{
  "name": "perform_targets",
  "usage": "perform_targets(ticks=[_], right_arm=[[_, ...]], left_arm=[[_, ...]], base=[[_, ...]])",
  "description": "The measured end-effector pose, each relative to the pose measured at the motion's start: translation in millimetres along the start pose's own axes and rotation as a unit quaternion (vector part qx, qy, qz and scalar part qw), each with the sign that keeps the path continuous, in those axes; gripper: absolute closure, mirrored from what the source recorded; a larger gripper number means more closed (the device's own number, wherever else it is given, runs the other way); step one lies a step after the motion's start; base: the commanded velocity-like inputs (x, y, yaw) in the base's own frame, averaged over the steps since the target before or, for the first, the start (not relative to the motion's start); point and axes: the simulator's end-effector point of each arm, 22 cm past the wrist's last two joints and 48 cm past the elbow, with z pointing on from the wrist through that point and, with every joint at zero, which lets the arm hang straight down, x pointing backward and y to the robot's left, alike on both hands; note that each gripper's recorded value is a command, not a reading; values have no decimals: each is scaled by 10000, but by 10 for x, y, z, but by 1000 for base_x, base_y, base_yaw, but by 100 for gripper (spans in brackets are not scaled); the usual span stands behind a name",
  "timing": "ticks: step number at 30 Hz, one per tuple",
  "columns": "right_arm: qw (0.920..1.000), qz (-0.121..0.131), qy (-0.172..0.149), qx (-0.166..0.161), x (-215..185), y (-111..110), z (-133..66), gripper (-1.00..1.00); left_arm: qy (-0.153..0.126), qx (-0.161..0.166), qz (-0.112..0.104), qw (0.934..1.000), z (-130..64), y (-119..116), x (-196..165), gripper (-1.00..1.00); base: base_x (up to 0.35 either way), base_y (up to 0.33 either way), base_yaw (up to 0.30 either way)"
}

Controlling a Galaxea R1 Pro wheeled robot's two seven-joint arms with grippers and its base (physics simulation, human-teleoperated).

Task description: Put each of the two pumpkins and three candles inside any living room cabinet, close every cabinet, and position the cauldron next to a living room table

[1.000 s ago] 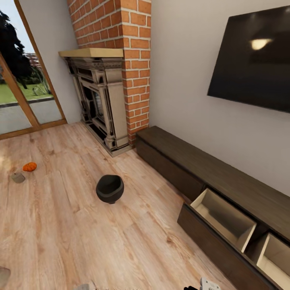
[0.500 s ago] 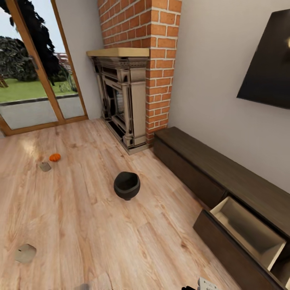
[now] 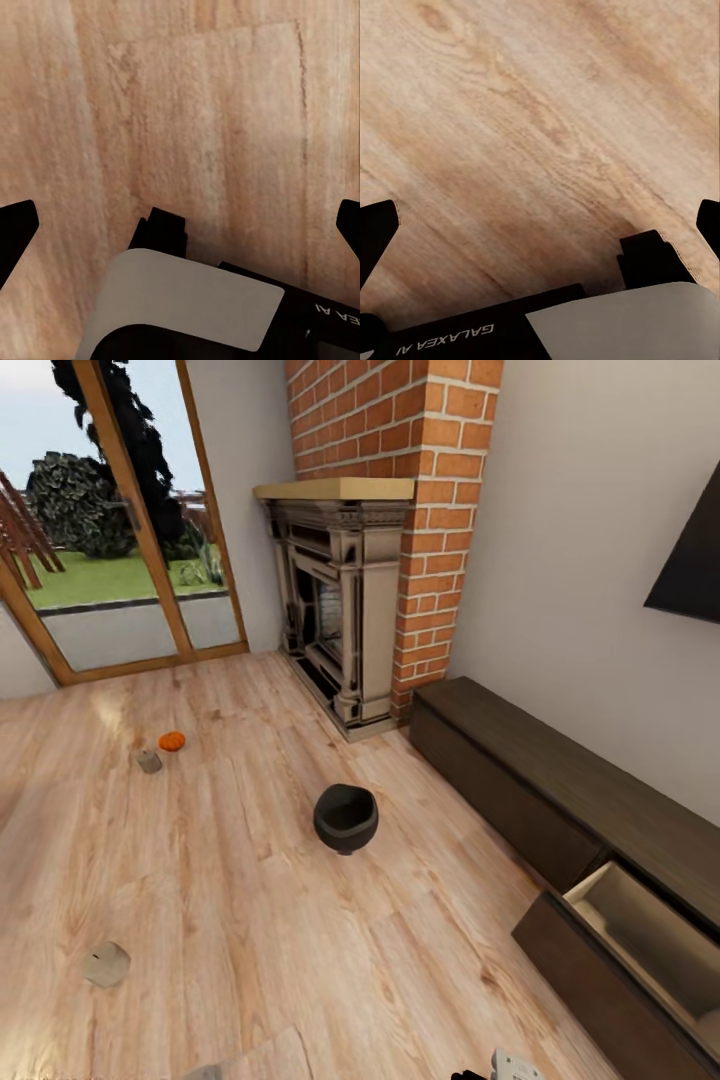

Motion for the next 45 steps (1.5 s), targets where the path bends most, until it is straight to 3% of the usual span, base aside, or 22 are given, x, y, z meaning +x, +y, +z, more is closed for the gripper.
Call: perform_targets(ticks=[28, 33, 37, 45], right_arm=[[10000, -12, 11, 1, 11, 6, 4, -100], [10000, -14, 23, 6, 23, 2, 9, -100], [10000, -48, 34, 15, 33, -4, 13, -100], [9998, -178, 52, 34, 51, -16, 24, -100]], left_arm=[[-1, -1, 4, 10000, 3, 0, 4, -100], [-212, -27, -90, 9997, 13, 26, -69, -100], [-130, -166, -115, 9997, 51, 154, 43, -100], [-81, -205, -116, 9997, 69, 183, 97, -100]], base=[[-14, 40, 265], [10, 0, 281], [94, 19, 280], [31, 4, 275]])
